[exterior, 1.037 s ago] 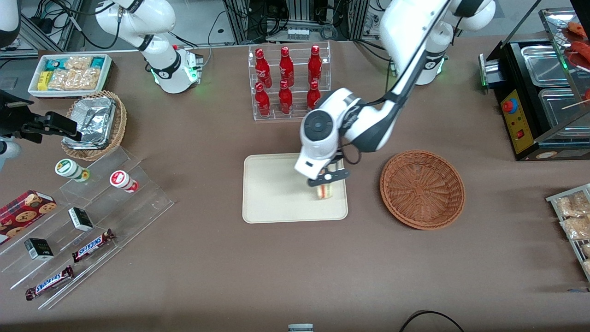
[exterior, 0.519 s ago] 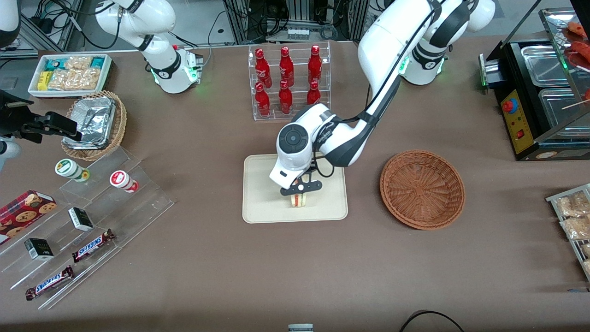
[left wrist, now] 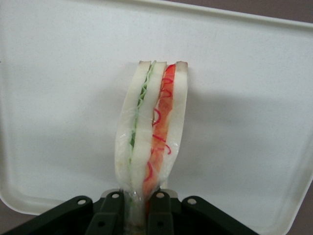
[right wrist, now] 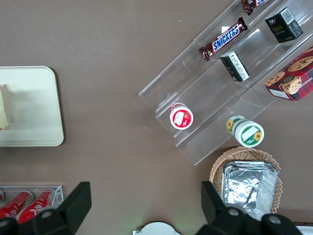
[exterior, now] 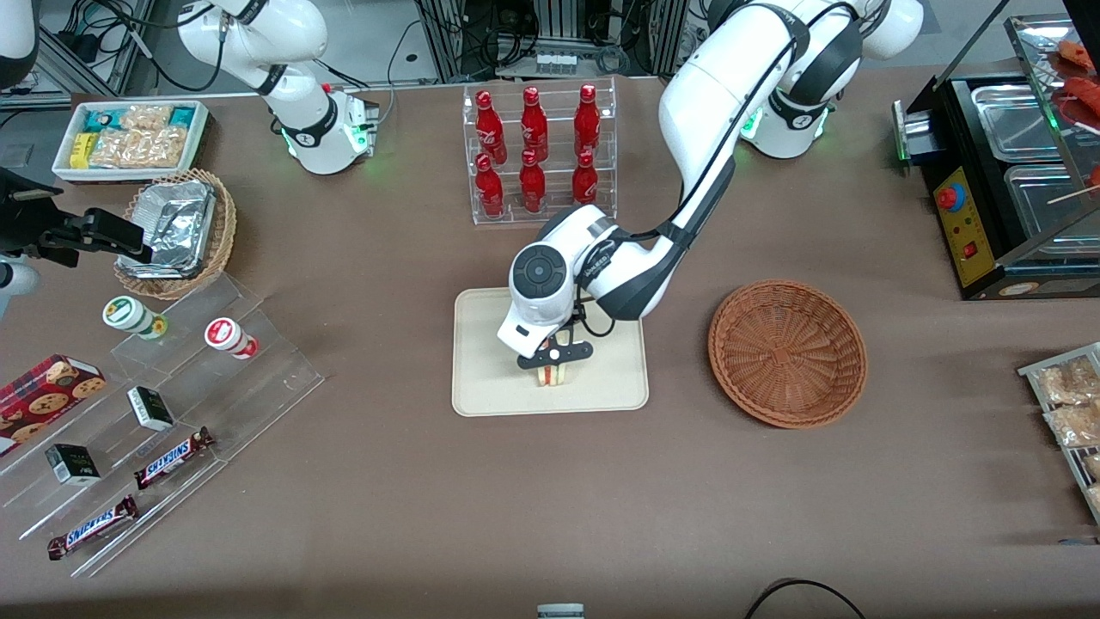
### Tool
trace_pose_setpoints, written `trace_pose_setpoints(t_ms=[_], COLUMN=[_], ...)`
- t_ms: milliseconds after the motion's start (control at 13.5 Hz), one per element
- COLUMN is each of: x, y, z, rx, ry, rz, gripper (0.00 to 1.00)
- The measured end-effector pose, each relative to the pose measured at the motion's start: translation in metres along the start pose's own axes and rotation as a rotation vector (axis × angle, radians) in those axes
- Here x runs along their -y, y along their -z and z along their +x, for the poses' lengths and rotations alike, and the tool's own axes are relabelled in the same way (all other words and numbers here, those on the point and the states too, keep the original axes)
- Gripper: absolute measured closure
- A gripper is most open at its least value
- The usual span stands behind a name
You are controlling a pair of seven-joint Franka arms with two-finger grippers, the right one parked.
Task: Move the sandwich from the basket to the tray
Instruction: 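Lower the sandwich onto the tray and open the left gripper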
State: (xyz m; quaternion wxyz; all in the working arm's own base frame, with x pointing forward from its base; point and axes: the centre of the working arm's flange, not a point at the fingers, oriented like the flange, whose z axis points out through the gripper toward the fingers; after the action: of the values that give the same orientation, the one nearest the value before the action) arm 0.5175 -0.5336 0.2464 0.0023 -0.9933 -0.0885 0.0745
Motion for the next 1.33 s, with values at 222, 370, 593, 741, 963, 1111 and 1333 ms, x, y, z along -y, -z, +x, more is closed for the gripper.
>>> trace_pose_setpoints(t_ms=[222, 370, 593, 741, 963, 1111, 1333], x=[0.000, 0.000, 0.001, -0.001, -0.008, -0.011, -0.007], y=[-0.002, -0.006, -0.011, -0.009, -0.001, 0.015, 0.049], z=[0.000, 0.000, 0.000, -0.001, -0.006, -0.008, -0.015], rx=[0.002, 0.006, 0.010, 0.010, 0.010, 0.003, 0.008], ry=[0.012, 0.014, 0.016, 0.015, 0.004, 0.001, -0.005], rz=[0.002, 0.007, 0.011, 0.007, -0.012, -0.023, -0.003], gripper=[0.84, 0.84, 0.67, 0.47, 0.16, 0.00, 0.00])
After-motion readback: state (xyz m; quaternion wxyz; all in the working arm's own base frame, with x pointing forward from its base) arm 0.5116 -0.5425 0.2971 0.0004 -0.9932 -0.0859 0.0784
